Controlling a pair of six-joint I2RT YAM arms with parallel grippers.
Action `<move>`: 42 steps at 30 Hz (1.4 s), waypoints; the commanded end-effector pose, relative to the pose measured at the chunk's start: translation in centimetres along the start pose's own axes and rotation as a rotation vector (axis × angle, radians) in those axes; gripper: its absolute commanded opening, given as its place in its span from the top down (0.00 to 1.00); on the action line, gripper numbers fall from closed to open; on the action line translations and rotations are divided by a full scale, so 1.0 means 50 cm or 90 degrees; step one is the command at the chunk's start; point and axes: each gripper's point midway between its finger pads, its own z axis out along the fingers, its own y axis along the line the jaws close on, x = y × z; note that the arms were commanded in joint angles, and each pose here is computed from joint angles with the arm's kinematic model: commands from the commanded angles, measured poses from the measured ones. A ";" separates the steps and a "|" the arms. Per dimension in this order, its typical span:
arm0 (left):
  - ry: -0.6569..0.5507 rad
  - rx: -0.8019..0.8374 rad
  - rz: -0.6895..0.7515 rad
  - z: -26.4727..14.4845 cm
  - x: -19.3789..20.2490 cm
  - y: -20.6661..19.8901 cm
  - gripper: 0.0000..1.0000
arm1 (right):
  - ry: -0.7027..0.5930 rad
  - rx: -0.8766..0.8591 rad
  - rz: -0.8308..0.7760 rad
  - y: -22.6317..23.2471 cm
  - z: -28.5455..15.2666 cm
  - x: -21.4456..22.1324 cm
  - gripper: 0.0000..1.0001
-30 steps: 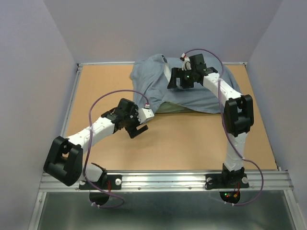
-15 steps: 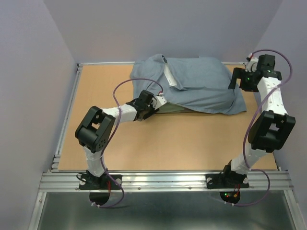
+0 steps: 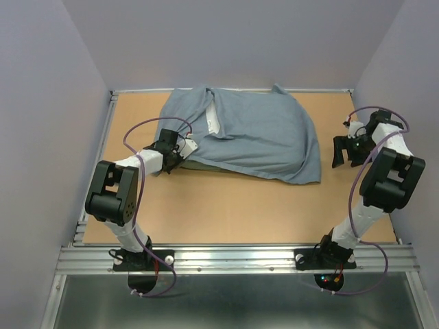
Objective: Put the pillow into the pillowcase
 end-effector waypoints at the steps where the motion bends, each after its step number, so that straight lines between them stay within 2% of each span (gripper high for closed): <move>1: 0.006 0.044 -0.009 -0.003 -0.005 -0.032 1.00 | 0.004 -0.122 0.038 0.073 0.008 0.011 0.12; 6: -0.007 0.045 -0.028 -0.010 -0.015 -0.029 1.00 | 0.053 -0.188 0.092 0.127 0.049 0.085 0.14; 11: -0.040 0.090 -0.070 -0.029 -0.033 -0.032 1.00 | 0.066 -0.187 0.153 0.126 0.100 0.098 0.14; 15: -0.064 0.102 -0.083 -0.048 -0.040 -0.031 1.00 | 0.092 -0.246 0.215 0.154 0.138 0.096 0.21; 19: -0.087 0.113 -0.094 -0.065 -0.052 -0.035 1.00 | 0.077 -0.329 0.251 0.204 0.150 0.062 0.30; 22: -0.097 0.128 -0.106 -0.074 -0.058 -0.037 1.00 | 0.065 -0.367 0.262 0.228 0.151 0.035 0.50; 23: -0.102 0.136 -0.113 -0.078 -0.061 -0.040 1.00 | 0.058 -0.369 0.265 0.228 0.146 0.025 0.76; 24: -0.108 0.140 -0.120 -0.082 -0.063 -0.037 1.00 | 0.046 -0.363 0.261 0.222 0.140 0.012 0.92; 25: -0.119 0.139 -0.131 -0.091 -0.066 -0.027 1.00 | 0.022 -0.344 0.254 0.204 0.126 -0.014 0.99; 27: -0.141 0.130 -0.165 -0.111 -0.066 0.012 1.00 | -0.035 -0.303 0.248 0.171 0.075 -0.056 0.99; 29: -0.199 0.099 -0.166 -0.158 -0.089 0.071 1.00 | -0.132 -0.265 0.266 0.095 -0.005 -0.123 0.99; 30: -0.217 0.067 -0.188 -0.177 -0.076 0.120 1.00 | -0.183 -0.247 0.275 0.068 -0.057 -0.154 0.99; 32: -0.292 0.001 -0.179 -0.250 -0.108 0.203 1.00 | -0.295 -0.223 0.296 -0.013 -0.173 -0.215 0.99; 33: -0.311 -0.028 -0.185 -0.275 -0.105 0.239 1.00 | -0.337 -0.211 0.317 -0.060 -0.220 -0.220 0.99; 36: -0.401 -0.106 -0.162 -0.379 -0.153 0.318 1.00 | -0.444 -0.214 0.316 -0.099 -0.360 -0.280 1.00; 38: -0.456 -0.145 -0.149 -0.440 -0.190 0.354 1.00 | -0.488 -0.214 0.300 -0.104 -0.422 -0.307 0.99; 41: -0.508 -0.187 -0.152 -0.510 -0.228 0.398 1.00 | -0.526 -0.228 0.298 -0.107 -0.467 -0.342 1.00; 42: -0.519 -0.205 -0.163 -0.532 -0.236 0.415 1.00 | -0.551 -0.226 0.283 -0.101 -0.507 -0.358 0.99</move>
